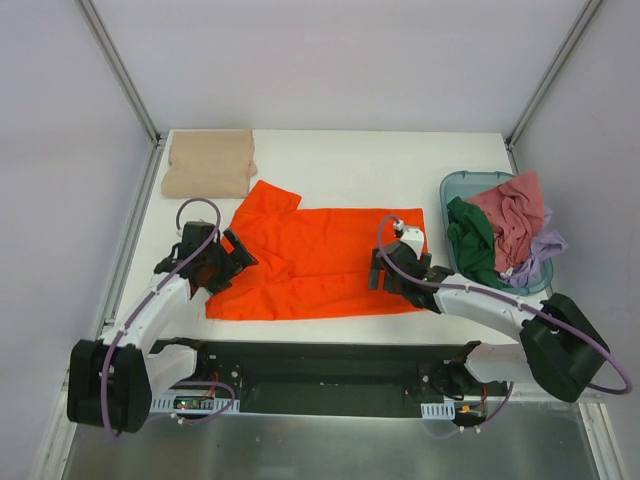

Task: Fold and stack the t-shirts
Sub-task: Fold the flattened tshirt in 1/3 of the way, then grap the side of the flattened tshirt furthest away from the robot with both arms

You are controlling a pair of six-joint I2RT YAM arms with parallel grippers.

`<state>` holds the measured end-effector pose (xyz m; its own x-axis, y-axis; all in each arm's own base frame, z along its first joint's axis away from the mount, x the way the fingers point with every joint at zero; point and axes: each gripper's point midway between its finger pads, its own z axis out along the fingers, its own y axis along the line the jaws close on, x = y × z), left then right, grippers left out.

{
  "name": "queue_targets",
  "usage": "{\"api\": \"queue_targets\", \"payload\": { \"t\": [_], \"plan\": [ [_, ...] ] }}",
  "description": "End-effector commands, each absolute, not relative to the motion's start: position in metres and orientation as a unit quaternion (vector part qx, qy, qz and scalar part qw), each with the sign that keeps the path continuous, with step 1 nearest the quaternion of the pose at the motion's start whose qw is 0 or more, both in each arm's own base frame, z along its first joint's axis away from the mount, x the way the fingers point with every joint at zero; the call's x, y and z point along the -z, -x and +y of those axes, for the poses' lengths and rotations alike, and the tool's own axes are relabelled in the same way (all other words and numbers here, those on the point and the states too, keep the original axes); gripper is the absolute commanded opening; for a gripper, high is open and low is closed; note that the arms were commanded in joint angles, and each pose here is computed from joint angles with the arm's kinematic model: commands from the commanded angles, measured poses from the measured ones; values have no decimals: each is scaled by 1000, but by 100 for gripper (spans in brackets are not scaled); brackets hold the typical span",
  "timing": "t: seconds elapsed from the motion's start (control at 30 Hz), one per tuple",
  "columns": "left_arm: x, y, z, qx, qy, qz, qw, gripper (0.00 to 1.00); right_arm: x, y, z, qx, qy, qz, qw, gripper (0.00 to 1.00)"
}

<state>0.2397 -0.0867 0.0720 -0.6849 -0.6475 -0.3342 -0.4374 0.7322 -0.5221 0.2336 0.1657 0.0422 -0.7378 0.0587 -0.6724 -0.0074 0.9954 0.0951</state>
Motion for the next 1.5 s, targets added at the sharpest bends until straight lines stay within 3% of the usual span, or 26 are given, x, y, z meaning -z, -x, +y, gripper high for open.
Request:
{"api": "queue_targets", "payload": {
  "t": [0.0, 0.23, 0.53, 0.7, 0.87, 1.03, 1.23, 1.47],
  "plan": [
    [-55, -249, -87, 196, 297, 903, 240, 99, -26, -232, 149, -36, -74, 941, 329, 96],
    [-24, -210, -65, 129, 331, 912, 207, 99, -13, -194, 109, 15, -83, 954, 287, 96],
    [0, -154, -50, 81, 378, 909, 160, 99, -6, -161, 121, -73, -76, 958, 266, 96],
    [-16, -141, -27, 30, 415, 890, 185, 99, -18, -163, 135, -101, -32, 954, 279, 96],
    [-52, -167, -25, 57, 410, 874, 254, 99, -38, -174, 143, -108, -7, 947, 302, 96],
    [-117, -208, -25, 75, 381, 863, 321, 99, -88, -204, 141, -100, -15, 920, 379, 96],
    [-156, -282, -57, 132, 317, 881, 325, 99, -144, -245, 122, -53, -52, 882, 465, 96],
    [-165, -398, -83, 121, 237, 915, 303, 96, -163, -298, 110, -2, -63, 887, 458, 96]
  ]
}}
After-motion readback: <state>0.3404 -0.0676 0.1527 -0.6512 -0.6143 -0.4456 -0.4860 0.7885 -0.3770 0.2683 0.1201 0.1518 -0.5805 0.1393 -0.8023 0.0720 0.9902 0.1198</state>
